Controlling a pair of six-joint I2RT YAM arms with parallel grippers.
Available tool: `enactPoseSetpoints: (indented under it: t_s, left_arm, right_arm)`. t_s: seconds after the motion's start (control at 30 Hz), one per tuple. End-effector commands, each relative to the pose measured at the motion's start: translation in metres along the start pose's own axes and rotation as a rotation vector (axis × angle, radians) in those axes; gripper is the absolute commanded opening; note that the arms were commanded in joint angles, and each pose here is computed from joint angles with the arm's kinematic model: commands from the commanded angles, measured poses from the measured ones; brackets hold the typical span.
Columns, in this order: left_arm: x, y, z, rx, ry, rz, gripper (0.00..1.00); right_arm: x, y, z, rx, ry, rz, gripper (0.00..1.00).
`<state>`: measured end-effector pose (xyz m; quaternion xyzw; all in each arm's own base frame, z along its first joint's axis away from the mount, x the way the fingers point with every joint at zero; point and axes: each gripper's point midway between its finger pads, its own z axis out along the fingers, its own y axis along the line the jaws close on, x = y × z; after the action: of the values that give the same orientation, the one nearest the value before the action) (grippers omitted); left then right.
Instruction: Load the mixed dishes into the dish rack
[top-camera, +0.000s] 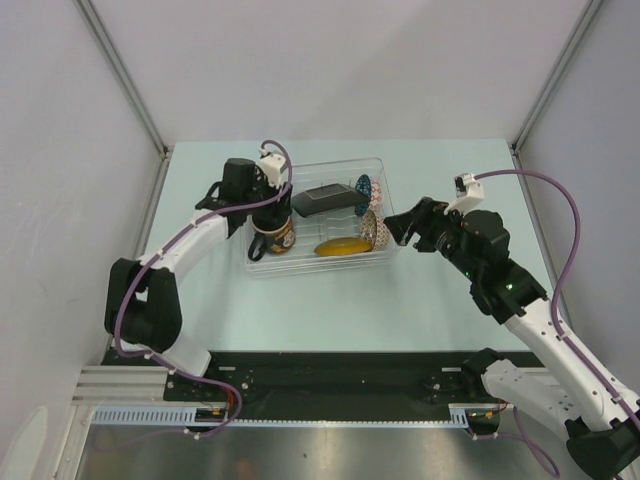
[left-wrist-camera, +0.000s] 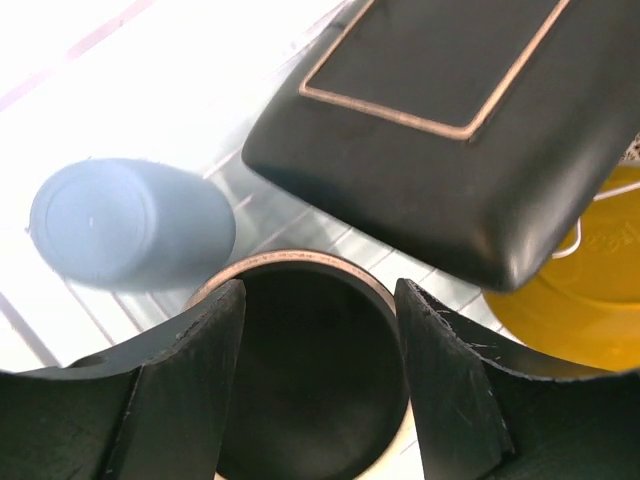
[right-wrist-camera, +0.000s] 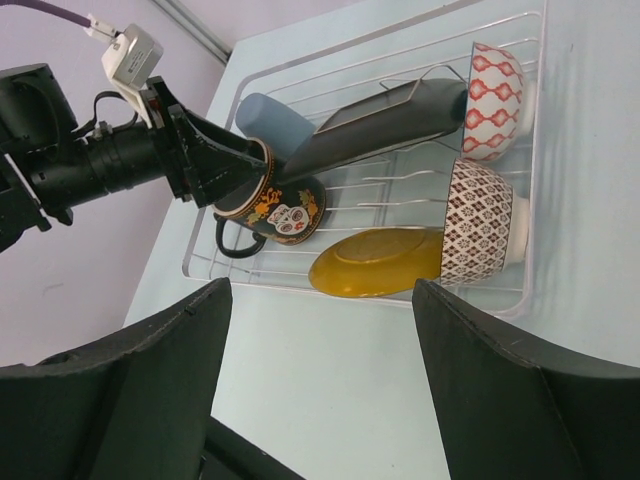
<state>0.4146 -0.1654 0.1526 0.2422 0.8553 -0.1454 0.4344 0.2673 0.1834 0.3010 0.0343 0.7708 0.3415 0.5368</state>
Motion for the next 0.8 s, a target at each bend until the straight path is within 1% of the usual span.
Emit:
enactPoseSetpoints:
  t_s: [0.0,0.2,0.37,0.53,0.6,0.67,0.77]
  left_arm:
    - [0.015,0.006,-0.022,-0.039,0.037,0.02,0.66]
    - [0.013,0.002,-0.036,-0.039,0.028,0.021,0.66]
    - [-0.001,0.002,-0.042,-0.048,-0.007,0.005,0.67]
    - [-0.038,-0.001,-0.056,-0.044,-0.084,-0.032,0.72]
    - [-0.06,-0.001,-0.069,-0.053,-0.133,-0.036,0.74]
    - [-0.081,-0.002,-0.089,-0.055,-0.186,-0.05,0.75]
    - [-0.105,-0.007,-0.122,-0.046,-0.259,-0.074,0.8]
  right_arm:
    - [-0.006,0.003,-0.003,-0.014,-0.024,0.006,0.78]
    - [-0.006,0.002,-0.003,-0.013,-0.027,0.008,0.78]
    - [-0.003,0.0,-0.004,-0.009,-0.02,0.01,0.79]
    - [0.004,-0.005,0.001,0.008,0.005,-0.001,0.8]
    - [0.008,-0.008,0.006,0.022,0.02,-0.009,0.8]
    - [0.012,-0.011,0.011,0.029,0.036,-0.015,0.79]
    - [0.016,-0.011,0.016,0.042,0.068,-0.023,0.79]
